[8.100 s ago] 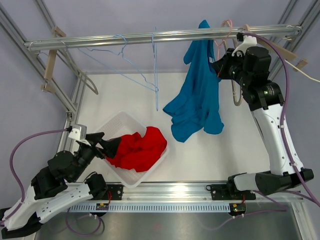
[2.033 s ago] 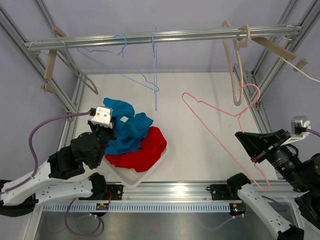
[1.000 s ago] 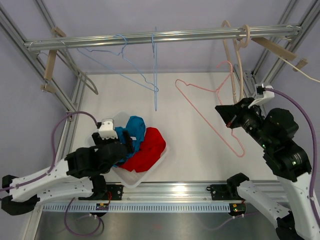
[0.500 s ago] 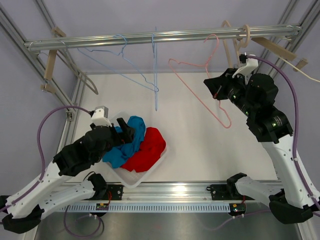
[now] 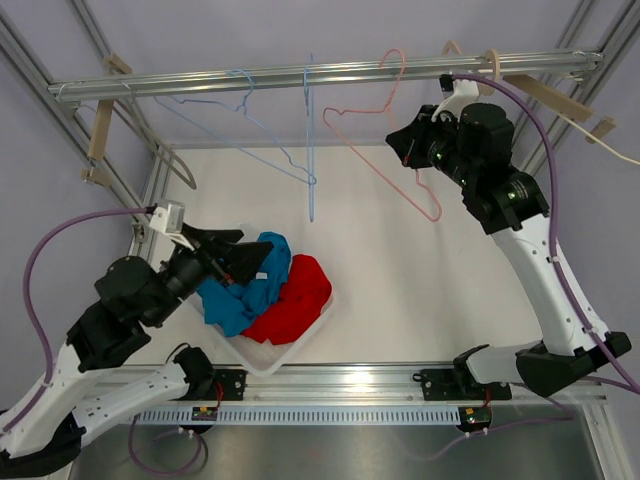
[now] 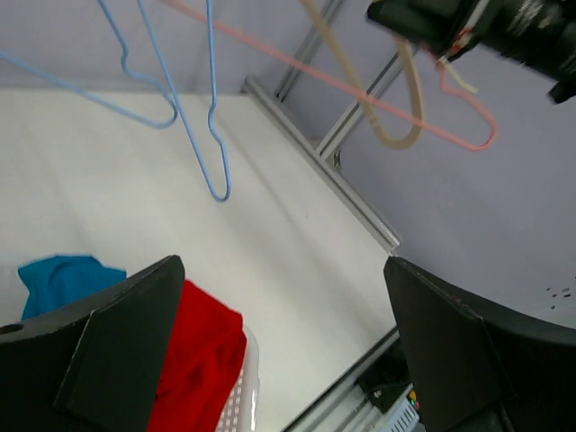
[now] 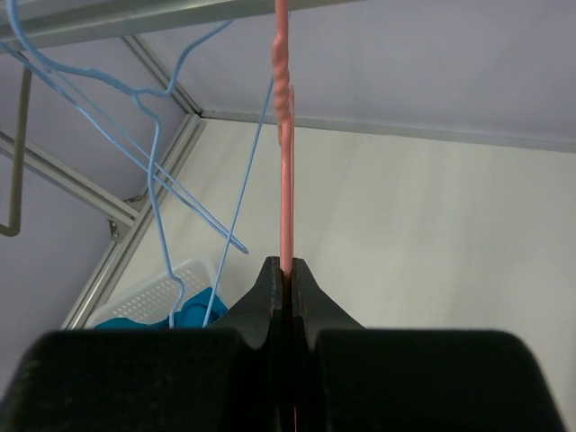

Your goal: Remove the t-shirt from the hanger

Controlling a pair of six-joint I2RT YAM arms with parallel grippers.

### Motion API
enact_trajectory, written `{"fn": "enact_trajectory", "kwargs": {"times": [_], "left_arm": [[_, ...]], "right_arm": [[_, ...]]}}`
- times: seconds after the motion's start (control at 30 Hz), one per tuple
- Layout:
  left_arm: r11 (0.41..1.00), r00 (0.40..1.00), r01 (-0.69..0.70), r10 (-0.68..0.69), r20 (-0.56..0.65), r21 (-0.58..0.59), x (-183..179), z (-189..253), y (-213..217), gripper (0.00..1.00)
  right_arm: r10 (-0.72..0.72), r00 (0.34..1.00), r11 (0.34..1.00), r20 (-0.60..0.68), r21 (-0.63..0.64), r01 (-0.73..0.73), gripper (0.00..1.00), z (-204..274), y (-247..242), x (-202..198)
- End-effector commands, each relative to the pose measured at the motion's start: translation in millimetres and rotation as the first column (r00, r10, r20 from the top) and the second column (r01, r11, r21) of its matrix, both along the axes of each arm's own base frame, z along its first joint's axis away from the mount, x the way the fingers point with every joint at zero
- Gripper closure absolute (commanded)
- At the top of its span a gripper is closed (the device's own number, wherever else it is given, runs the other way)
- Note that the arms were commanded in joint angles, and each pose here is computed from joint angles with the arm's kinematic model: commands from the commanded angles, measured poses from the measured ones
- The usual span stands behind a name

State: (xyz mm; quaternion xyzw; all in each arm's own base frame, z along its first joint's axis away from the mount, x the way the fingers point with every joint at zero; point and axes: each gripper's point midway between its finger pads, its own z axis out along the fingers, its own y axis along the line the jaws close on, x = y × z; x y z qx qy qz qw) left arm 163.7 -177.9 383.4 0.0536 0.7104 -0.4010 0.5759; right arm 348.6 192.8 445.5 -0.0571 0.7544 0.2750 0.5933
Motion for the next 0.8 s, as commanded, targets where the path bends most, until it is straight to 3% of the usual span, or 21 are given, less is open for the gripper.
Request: {"fn": "enact_trajectory", "kwargs": {"times": [0.0,0.53,0.63,0.67,0.7,0.77], "left_arm": [[1.0,0.984,0.016,-0.013,0.176,-0.019,-11,26,15,0.01],[0.982,0.979,-0.097,0.064,0.195,0.165,12,-32,23,0.01],[0.98,0.975,-0.124,0.09,0.203,0.159,13,-31,29,0.01],[0.979,0.975,-0.127,0.093,0.204,0.157,13,-31,30,0.01],[0.98,0.976,-0.127,0.095,0.197,0.154,13,-31,29,0.01],[0.983,0.976,-0.121,0.092,0.198,0.139,12,-26,29,0.01]], "right_arm": [[0.016,0.999,1.0,0.027,-0.012,-0.016,1.0,3,7,5],[-0.002,1.0,1.0,-0.019,0.008,0.002,1.0,-17,12,17],[-0.032,0.999,0.999,-0.009,0.028,0.032,0.74,-18,3,8],[-0.041,0.999,0.998,0.008,0.041,0.041,0.62,-10,-1,2],[-0.06,0.998,0.997,0.009,0.046,0.06,0.42,-8,-6,-1],[-0.1,0.995,0.994,0.029,0.053,0.098,0.28,3,-18,-10]]}}
